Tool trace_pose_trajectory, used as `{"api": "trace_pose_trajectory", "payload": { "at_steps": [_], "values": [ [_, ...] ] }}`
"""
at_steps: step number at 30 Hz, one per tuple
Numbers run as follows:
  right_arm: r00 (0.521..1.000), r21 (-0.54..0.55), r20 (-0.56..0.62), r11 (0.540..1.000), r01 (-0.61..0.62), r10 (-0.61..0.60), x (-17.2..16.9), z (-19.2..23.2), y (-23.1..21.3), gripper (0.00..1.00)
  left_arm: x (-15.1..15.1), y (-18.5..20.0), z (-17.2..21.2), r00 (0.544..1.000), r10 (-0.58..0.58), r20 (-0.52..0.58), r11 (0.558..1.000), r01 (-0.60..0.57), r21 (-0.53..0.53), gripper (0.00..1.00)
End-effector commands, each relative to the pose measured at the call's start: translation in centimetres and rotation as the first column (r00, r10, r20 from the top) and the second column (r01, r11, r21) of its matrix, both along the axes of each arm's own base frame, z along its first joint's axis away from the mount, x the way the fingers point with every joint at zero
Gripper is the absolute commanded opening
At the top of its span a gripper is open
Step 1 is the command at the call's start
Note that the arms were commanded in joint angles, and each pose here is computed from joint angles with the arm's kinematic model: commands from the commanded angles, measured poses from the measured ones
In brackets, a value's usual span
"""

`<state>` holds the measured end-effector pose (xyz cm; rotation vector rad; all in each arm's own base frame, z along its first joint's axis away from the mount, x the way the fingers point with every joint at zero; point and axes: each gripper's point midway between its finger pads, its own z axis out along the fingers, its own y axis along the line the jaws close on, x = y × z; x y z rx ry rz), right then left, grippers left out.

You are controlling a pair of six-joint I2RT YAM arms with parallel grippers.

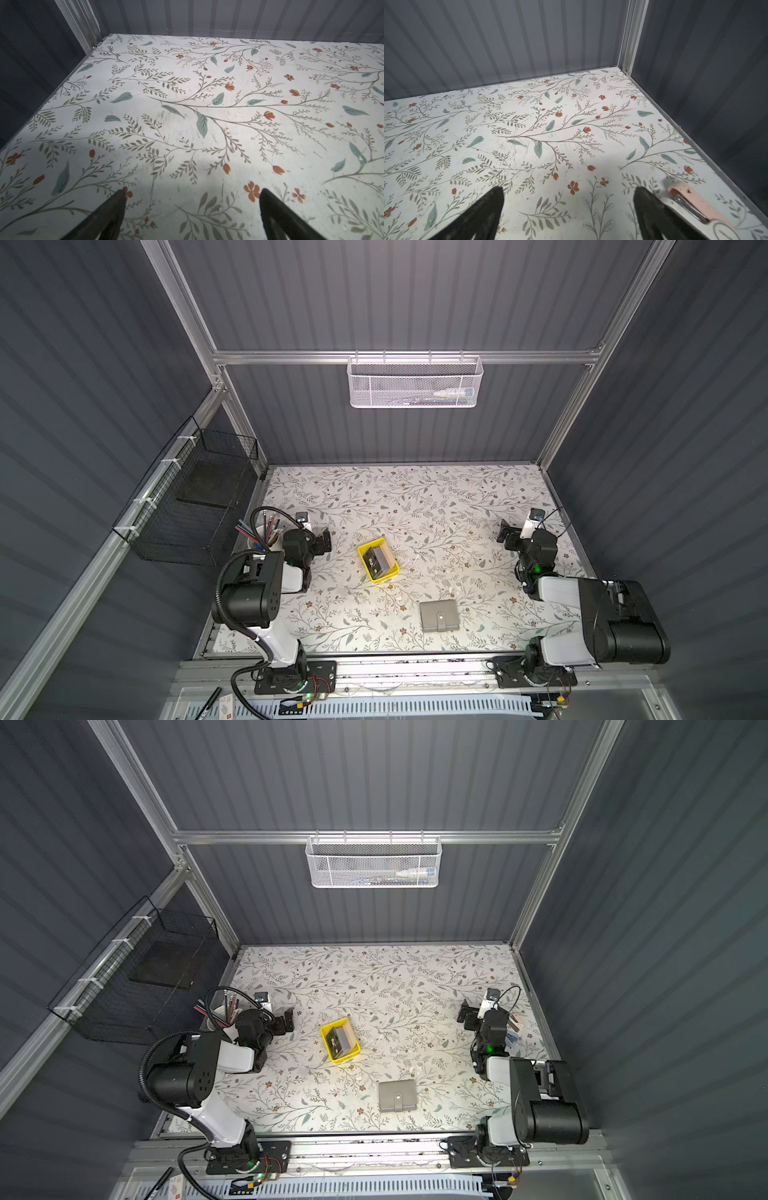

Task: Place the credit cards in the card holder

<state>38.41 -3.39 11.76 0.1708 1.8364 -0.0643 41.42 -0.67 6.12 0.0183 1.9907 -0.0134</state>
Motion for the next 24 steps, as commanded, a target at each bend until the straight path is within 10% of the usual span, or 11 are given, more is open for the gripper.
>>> {"api": "trace_pose_trajectory", "payload": {
  "at_steps": [1, 24],
  "values": [
    [1.000, 0.004, 0.007, 1.000, 0.014, -0.014, -0.08, 0.05, -0.26, 0.99, 0.47, -0.40, 0.10, 1.000, -0.019, 0.000, 1.000, 0.019, 0.018, 1.00],
    [1.000, 0.004, 0.008, 1.000, 0.013, -0.013, -0.10, 0.08, -0.23, 0.99, 0.49, -0.42, 0.14, 1.000, -0.018, 0.002, 1.000, 0.018, 0.021, 1.00]
  ]
}}
